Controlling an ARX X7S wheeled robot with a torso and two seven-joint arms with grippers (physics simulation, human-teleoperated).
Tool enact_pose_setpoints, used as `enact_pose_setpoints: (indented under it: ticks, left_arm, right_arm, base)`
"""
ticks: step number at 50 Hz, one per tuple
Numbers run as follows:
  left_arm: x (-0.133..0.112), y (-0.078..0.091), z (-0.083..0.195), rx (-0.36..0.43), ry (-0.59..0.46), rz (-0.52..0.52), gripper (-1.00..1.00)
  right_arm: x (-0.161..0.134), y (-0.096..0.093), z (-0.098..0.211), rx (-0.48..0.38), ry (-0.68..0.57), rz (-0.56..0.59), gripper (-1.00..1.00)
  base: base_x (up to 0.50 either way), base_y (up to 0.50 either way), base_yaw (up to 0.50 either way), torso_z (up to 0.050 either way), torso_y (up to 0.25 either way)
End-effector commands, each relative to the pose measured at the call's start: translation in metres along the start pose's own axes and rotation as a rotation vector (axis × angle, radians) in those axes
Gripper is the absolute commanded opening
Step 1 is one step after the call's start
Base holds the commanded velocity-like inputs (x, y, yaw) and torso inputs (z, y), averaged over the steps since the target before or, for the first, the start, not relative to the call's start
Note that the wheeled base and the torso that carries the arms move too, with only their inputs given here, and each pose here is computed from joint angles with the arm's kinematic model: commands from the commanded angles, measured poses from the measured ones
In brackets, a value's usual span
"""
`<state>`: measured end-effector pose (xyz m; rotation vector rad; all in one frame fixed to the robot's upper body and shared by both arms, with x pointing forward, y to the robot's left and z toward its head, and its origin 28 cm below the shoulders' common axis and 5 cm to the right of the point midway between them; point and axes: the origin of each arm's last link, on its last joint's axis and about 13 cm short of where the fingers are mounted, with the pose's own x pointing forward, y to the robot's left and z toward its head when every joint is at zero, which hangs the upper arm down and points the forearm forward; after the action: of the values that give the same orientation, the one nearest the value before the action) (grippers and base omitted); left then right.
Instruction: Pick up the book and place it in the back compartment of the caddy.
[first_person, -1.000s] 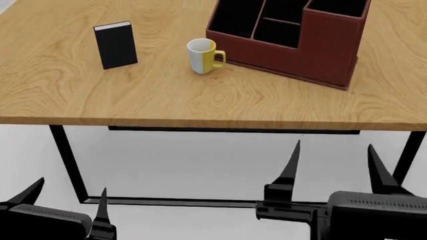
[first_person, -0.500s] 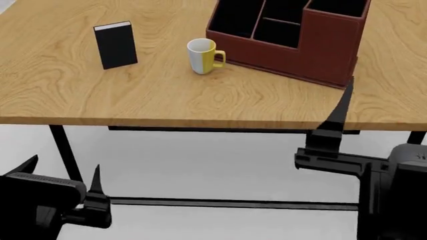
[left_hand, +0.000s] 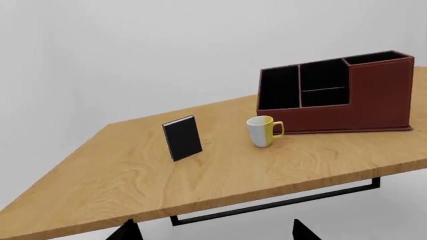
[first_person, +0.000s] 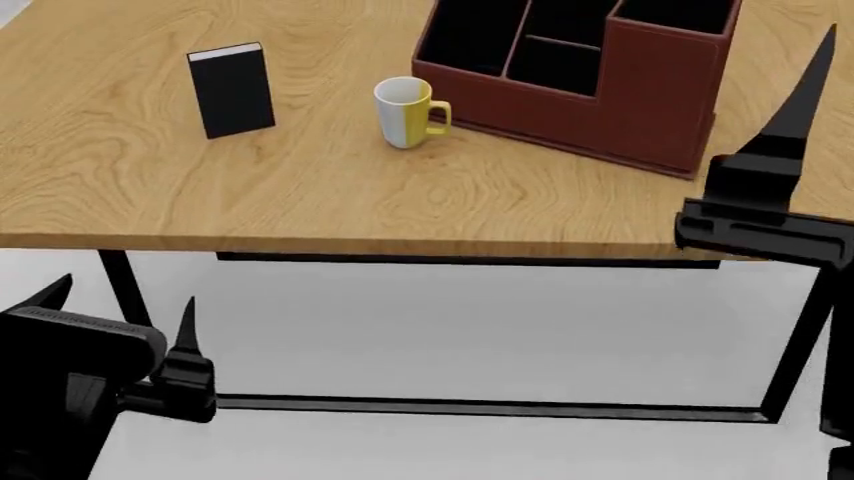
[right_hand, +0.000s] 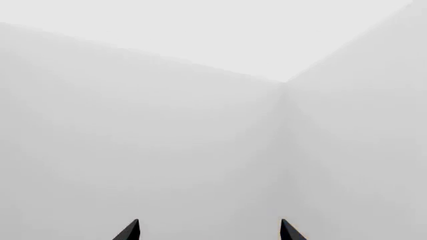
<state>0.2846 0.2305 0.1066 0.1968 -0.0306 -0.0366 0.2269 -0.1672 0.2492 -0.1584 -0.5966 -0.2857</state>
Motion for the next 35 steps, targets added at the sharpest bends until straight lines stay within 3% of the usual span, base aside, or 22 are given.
enact_pose_setpoints:
  ticks: [1, 14, 26, 35]
  left_arm:
    - [0.009, 0.005, 0.009, -0.007, -0.025, -0.011, 1.00]
    - [0.018, 0.009, 0.031, -0.002, -0.061, -0.014, 1.00]
    - [0.018, 0.010, 0.030, 0.003, -0.063, -0.012, 1.00]
    - [0.018, 0.010, 0.029, -0.001, -0.062, -0.011, 1.00]
  right_arm:
    - [0.008, -0.009, 0.017, -0.010, -0.041, -0.030, 1.00]
    - [0.011, -0.010, 0.025, -0.015, -0.053, -0.032, 1.00]
    - [0.012, -0.009, 0.026, -0.017, -0.049, -0.025, 1.00]
    - [0.012, -0.008, 0.026, -0.016, -0.052, -0.022, 1.00]
  base:
    - [0.00, 0.00, 0.00, 0.000, 0.000]
    - [0.00, 0.00, 0.00, 0.000, 0.000]
    - [0.00, 0.00, 0.00, 0.000, 0.000]
    - [0.00, -0.31, 0.00, 0.000, 0.000]
